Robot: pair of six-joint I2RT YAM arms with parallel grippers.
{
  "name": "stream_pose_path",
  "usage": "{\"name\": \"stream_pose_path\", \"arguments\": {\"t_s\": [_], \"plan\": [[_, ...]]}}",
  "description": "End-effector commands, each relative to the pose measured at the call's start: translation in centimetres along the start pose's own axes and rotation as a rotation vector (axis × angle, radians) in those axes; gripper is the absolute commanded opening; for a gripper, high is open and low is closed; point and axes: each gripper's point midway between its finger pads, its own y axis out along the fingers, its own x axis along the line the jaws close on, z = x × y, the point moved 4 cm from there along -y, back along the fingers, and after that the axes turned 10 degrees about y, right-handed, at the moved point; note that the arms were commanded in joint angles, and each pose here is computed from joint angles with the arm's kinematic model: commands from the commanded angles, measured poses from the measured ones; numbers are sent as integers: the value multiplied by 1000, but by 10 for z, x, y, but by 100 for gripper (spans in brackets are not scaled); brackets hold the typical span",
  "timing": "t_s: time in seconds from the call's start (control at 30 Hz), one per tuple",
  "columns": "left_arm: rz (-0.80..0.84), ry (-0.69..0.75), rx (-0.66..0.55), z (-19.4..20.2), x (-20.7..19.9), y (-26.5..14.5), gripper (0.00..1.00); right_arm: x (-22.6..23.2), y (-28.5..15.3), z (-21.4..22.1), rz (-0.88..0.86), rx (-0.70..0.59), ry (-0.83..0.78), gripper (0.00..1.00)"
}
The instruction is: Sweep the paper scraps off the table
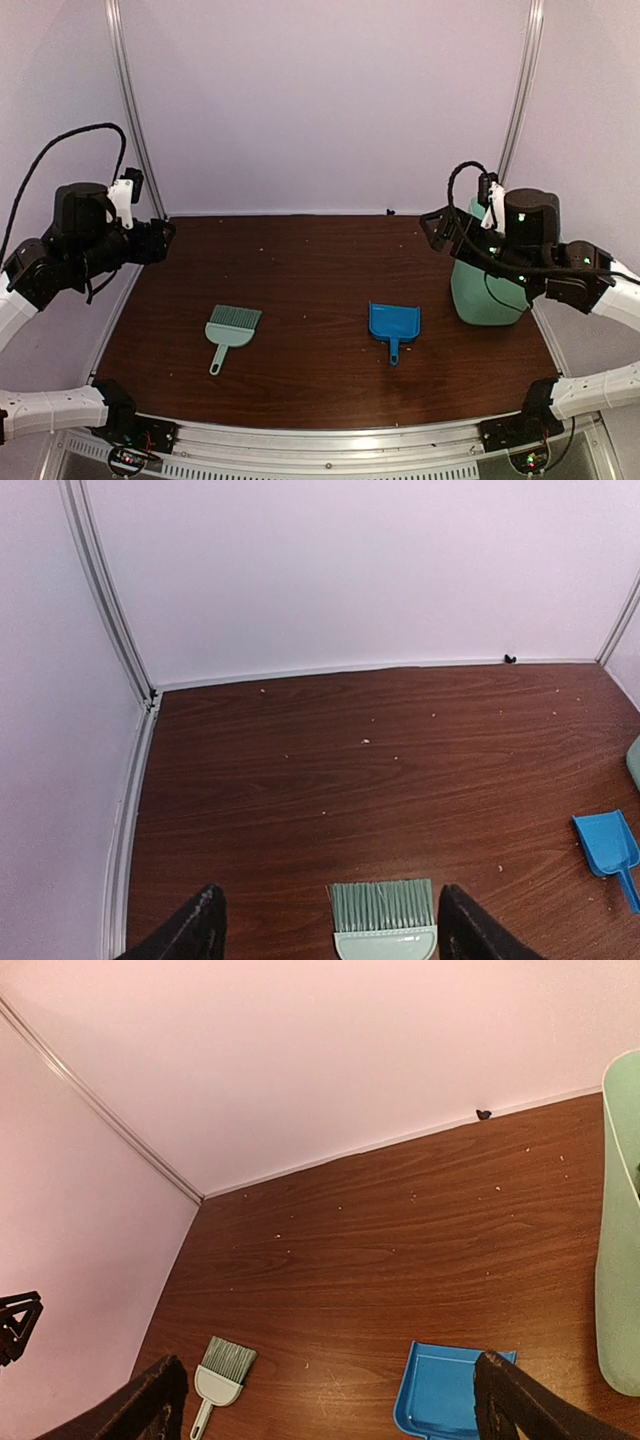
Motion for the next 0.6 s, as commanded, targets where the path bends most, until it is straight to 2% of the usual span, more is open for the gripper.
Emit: {"name": "stream_pose_path", "arguments": {"t_s": [0.0, 0.57], "plan": [[-49, 2, -51, 1, 6, 4, 98, 0, -2, -2, -57, -64, 66, 100], [-60, 75, -39, 17, 3, 16, 98, -7, 24, 25, -15, 20, 35, 100]]}}
